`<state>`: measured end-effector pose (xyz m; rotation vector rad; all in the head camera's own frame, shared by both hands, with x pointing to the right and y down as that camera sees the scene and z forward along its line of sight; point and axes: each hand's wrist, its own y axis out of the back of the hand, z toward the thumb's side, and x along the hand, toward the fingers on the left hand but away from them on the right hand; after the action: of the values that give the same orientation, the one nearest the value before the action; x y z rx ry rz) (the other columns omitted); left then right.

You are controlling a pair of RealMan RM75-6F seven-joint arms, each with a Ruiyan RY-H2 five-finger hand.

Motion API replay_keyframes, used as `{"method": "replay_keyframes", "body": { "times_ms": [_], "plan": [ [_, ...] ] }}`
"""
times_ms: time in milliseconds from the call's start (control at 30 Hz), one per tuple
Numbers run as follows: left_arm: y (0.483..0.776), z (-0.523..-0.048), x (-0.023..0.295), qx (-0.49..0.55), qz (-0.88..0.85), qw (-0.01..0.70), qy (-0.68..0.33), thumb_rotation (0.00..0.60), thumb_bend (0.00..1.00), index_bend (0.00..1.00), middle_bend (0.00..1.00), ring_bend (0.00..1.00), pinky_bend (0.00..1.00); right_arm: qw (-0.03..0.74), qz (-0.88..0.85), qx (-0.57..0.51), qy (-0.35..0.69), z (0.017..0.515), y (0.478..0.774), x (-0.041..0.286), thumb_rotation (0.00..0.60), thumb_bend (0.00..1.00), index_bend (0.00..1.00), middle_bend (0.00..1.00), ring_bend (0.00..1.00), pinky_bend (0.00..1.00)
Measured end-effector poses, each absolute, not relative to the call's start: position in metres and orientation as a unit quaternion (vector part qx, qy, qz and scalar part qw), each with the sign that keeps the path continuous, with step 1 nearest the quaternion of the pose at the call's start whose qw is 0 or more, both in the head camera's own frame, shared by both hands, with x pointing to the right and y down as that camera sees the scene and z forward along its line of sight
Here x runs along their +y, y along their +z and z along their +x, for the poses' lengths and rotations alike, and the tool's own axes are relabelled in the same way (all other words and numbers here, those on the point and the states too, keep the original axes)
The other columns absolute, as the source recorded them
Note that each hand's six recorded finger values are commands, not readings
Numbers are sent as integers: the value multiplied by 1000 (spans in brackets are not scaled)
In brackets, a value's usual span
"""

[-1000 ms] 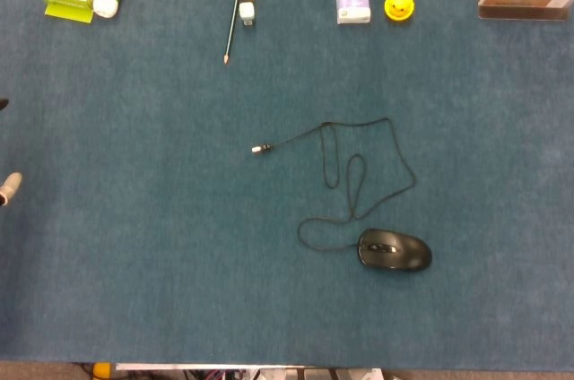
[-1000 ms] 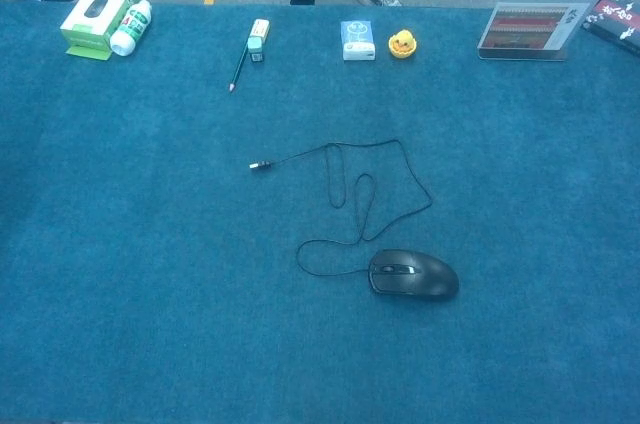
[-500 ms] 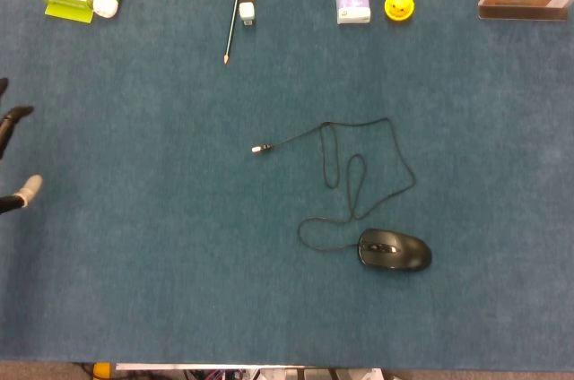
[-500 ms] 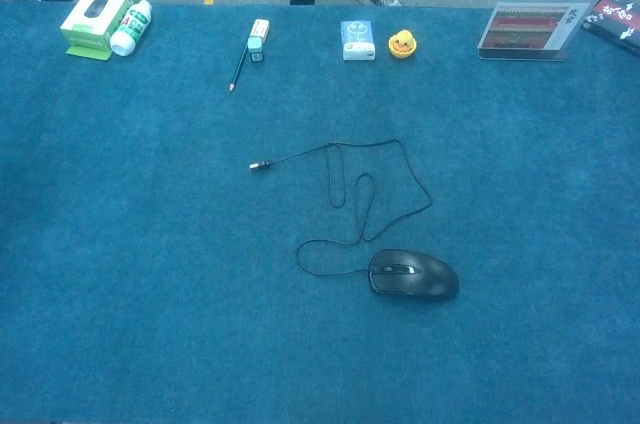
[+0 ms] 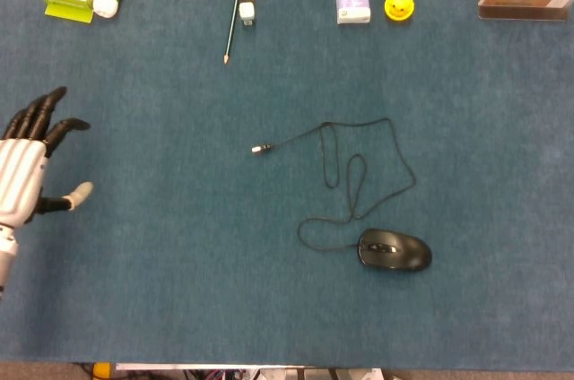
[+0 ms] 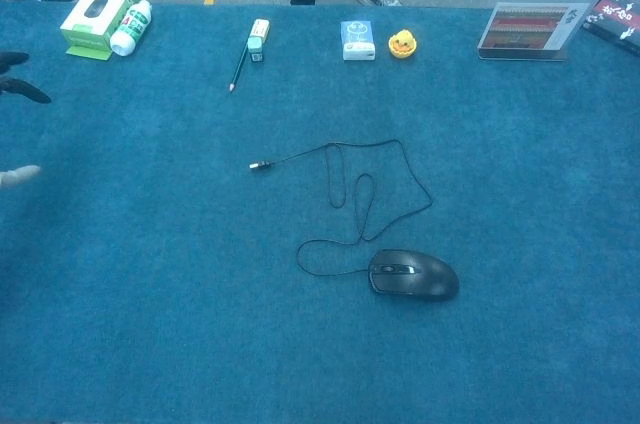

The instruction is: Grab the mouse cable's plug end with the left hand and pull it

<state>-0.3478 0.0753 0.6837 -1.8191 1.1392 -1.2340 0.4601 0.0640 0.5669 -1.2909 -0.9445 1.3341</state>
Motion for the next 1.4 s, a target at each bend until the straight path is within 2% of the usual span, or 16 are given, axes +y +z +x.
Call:
{"method": "replay_keyframes", "body": {
  "times_ms": [367, 567, 1033, 1267, 1400],
  "plan": [
    [714, -324, 64, 417, -715, 288, -481, 600, 209, 317, 0, 0, 41, 520, -517, -388, 558, 458, 546, 52, 600, 0, 163, 58, 72, 286],
    [729, -313, 61, 393, -724, 281, -492, 600, 255, 328, 0, 0, 38, 527, -507, -382, 566, 458, 538, 50, 600, 0, 163, 58, 72, 286],
    [763, -283, 36, 372, -733, 285, -494, 600, 278, 348, 0, 0, 38, 527, -495, -387, 572, 463, 531, 48, 600, 0, 163, 59, 72, 286],
    [774, -266, 29, 367, -739, 285, -488, 600, 278, 362, 0, 0, 38, 525, -492, -392, 573, 469, 528, 49, 600, 0, 163, 60, 72, 286],
    [776, -255, 26, 372, -744, 277, -482, 600, 314, 389, 0, 0, 38, 527, -490, -395, 571, 471, 527, 49, 600, 0, 163, 60, 72, 286]
  ]
}}
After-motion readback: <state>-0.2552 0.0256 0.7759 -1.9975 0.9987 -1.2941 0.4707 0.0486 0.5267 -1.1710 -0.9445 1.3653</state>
